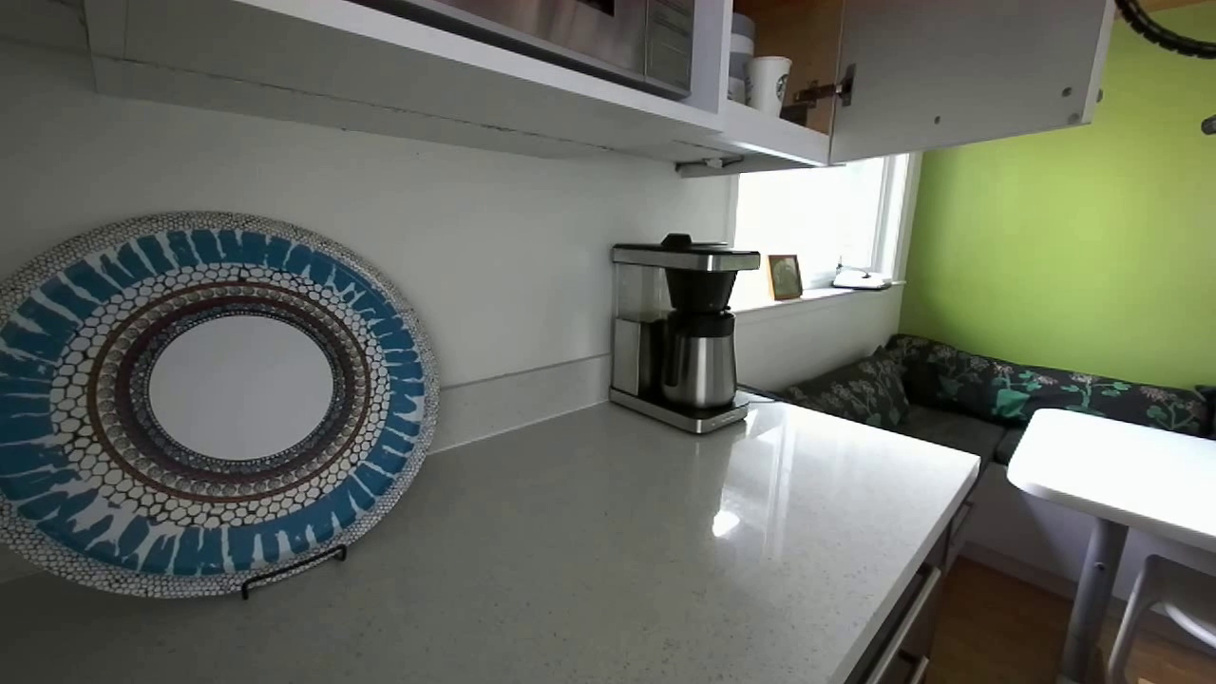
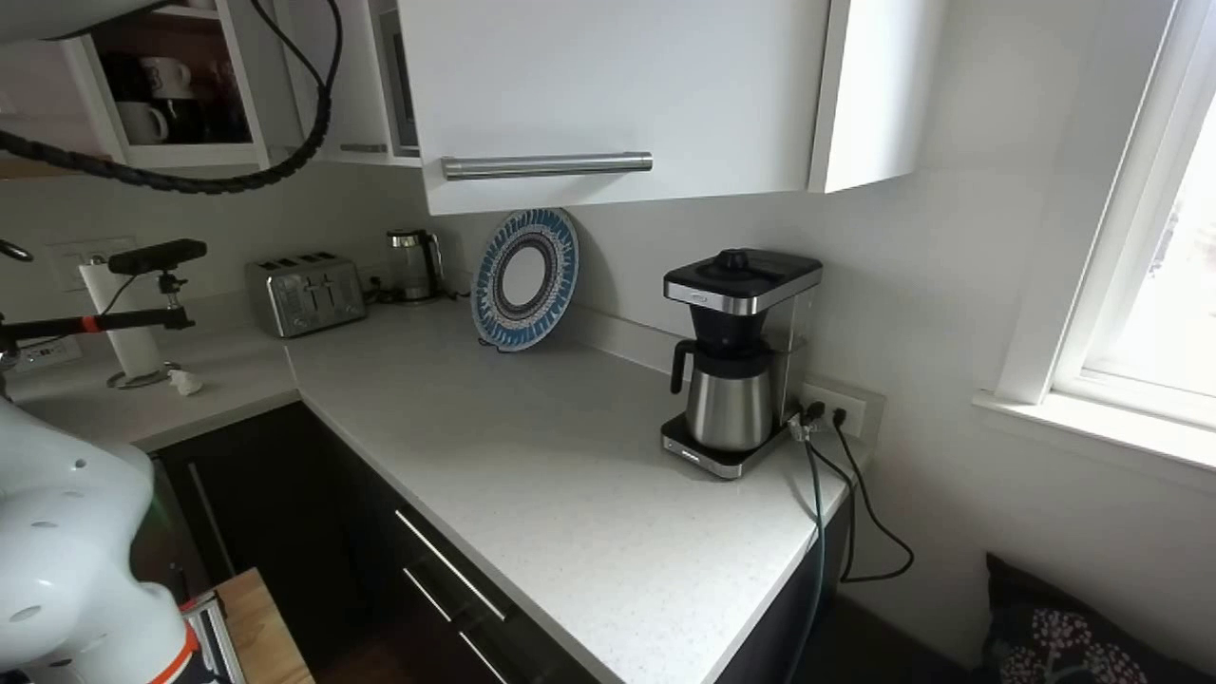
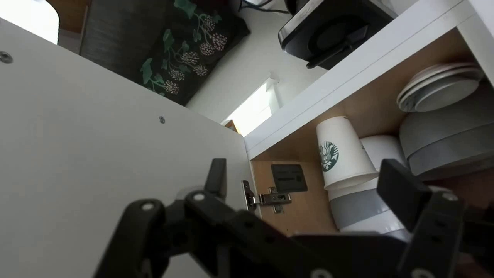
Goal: Shift the cup from the cabinet on the right to the counter
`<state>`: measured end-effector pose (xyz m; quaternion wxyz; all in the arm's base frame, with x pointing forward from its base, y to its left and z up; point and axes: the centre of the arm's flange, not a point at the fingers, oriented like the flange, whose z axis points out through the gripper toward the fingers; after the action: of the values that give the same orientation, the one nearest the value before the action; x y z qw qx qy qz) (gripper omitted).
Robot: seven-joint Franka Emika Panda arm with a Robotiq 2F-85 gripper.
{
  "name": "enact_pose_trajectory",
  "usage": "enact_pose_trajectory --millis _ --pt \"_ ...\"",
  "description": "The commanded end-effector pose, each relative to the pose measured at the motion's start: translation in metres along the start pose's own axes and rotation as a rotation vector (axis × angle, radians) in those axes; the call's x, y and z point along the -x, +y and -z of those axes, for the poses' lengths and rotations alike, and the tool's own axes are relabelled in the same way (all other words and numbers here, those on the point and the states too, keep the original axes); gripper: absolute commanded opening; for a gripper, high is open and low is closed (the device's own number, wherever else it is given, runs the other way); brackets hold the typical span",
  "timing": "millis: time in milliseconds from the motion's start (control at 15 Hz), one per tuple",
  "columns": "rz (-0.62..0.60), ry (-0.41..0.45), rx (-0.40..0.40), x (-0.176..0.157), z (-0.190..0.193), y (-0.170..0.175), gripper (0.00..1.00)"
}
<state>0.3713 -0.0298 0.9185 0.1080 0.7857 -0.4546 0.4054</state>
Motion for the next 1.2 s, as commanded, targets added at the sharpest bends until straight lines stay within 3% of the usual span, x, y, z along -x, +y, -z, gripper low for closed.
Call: enact_pose_trajectory --millis 0,933,1133 --pt "0.001 0.001 -0.003 0.000 0.002 0.000 1.00" --pt "0.000 0.005 -0.011 0.001 0.007 0.002 1.00" --pt "-0.062 -0.017 -0.014 -0.016 -0.006 -0.017 1.00"
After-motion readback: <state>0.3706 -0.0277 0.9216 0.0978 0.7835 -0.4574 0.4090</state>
